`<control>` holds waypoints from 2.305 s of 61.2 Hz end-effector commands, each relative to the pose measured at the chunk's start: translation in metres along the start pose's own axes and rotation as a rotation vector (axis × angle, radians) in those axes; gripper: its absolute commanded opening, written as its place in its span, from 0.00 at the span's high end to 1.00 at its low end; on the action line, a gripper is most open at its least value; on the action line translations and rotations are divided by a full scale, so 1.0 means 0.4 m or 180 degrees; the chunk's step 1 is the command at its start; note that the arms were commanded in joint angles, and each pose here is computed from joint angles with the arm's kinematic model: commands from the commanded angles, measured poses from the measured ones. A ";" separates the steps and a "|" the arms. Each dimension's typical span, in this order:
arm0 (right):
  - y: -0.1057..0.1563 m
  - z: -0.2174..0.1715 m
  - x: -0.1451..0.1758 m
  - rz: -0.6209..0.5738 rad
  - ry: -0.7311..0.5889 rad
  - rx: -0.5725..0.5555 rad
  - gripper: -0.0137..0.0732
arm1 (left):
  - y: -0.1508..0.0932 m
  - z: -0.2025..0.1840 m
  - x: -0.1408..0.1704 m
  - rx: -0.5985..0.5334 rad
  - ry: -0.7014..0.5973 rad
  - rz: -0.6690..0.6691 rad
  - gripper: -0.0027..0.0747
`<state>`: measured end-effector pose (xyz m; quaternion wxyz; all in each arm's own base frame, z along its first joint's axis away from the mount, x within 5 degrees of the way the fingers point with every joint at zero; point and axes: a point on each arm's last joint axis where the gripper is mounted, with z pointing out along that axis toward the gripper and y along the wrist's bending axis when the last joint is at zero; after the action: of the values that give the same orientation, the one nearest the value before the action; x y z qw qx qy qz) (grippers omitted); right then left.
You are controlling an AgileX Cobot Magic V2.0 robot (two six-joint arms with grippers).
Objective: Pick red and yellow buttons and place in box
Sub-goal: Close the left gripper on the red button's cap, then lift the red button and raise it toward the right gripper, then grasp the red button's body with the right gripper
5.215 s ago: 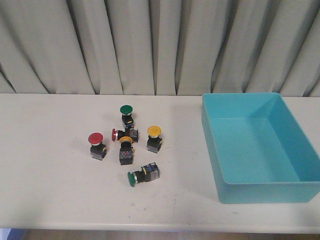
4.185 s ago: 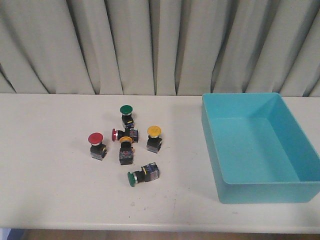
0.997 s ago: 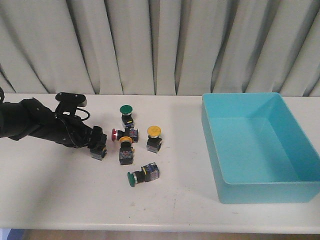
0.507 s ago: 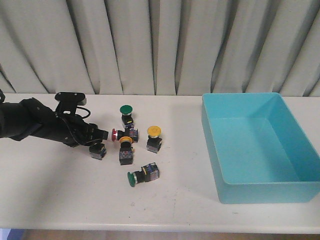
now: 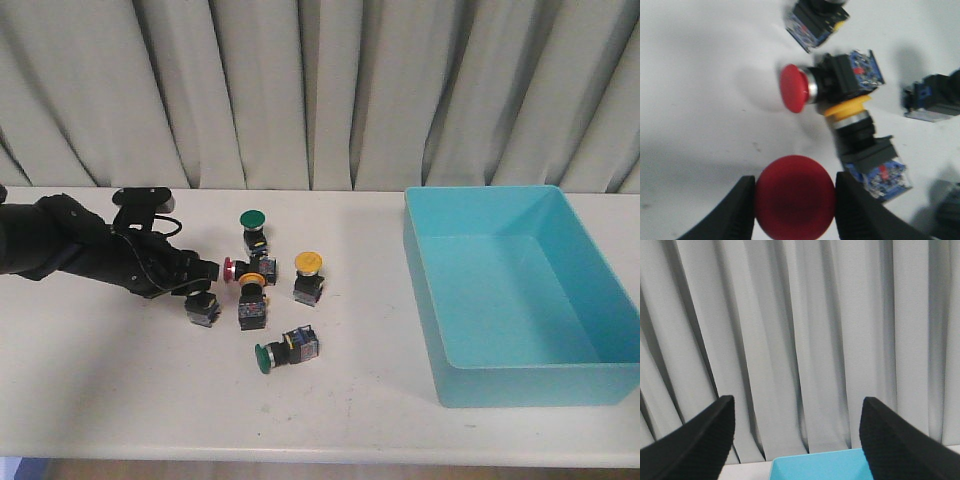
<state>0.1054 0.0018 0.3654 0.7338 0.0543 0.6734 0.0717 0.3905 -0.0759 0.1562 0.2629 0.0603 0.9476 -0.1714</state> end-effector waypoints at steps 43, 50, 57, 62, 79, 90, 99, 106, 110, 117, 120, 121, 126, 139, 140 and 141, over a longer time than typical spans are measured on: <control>0.352 0.140 0.045 -0.1248 0.0139 -0.2386 0.25 | -0.314 -0.570 -0.054 0.2494 -0.0937 0.0025 0.98; 0.375 0.115 0.040 -0.1242 0.0041 -0.2595 0.25 | -0.337 -0.615 -0.049 0.2882 -0.0994 -0.0031 0.98; 0.389 0.100 0.032 -0.1244 -0.0111 -0.2737 0.25 | -0.347 -0.632 -0.047 0.3054 -0.1027 -0.0018 0.98; 0.393 0.096 0.026 -0.1294 -0.0246 -0.2785 0.25 | -0.347 -0.632 -0.046 0.3062 -0.1020 -0.0013 0.98; 0.423 0.121 0.019 -0.1413 -0.0355 -0.2823 0.25 | -0.352 -0.640 -0.046 0.3196 -0.1022 -0.0064 0.98; 0.459 0.159 0.043 -0.1551 -0.0257 -0.2837 0.25 | -0.353 -0.643 -0.048 0.3240 -0.1036 -0.0090 0.98; 0.475 0.178 0.055 -0.1702 -0.0230 -0.2831 0.25 | -0.353 -0.643 -0.047 0.3248 -0.1030 -0.0085 0.98; 0.476 0.186 0.053 -0.1742 -0.0226 -0.2801 0.25 | -0.354 -0.644 -0.047 0.3265 -0.1023 -0.0082 0.98; 0.466 0.197 0.053 -0.1767 -0.0200 -0.2727 0.25 | -0.354 -0.644 -0.046 0.3274 -0.1021 -0.0082 0.98; 0.444 0.217 0.056 -0.1779 -0.0089 -0.2577 0.25 | -0.355 -0.645 -0.047 0.3282 -0.1022 -0.0086 0.98; 0.436 0.223 0.059 -0.1774 -0.0043 -0.2524 0.26 | -0.355 -0.645 -0.046 0.3287 -0.1017 -0.0082 0.98; 0.434 0.225 0.059 -0.1778 -0.0036 -0.2511 0.27 | -0.355 -0.645 -0.046 0.3287 -0.1017 -0.0082 0.98; 0.428 0.231 0.060 -0.1789 -0.0014 -0.2468 0.29 | -0.355 -0.645 -0.046 0.3290 -0.1019 -0.0085 0.98; 0.428 0.230 0.060 -0.1792 -0.0026 -0.2473 0.38 | -0.356 -0.648 -0.048 0.3334 -0.1039 -0.0116 0.98; 0.428 0.230 0.060 -0.1792 -0.0026 -0.2473 0.39 | -0.356 -0.648 -0.048 0.3334 -0.1039 -0.0116 0.98; 0.428 0.230 0.060 -0.1792 -0.0026 -0.2473 0.41 | -0.356 -0.648 -0.048 0.3330 -0.1037 -0.0113 0.98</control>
<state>0.1961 0.1769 0.3604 0.6564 -0.4223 0.6166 0.1032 0.2650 -0.1163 0.3913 0.3179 0.1353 0.7242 -0.5969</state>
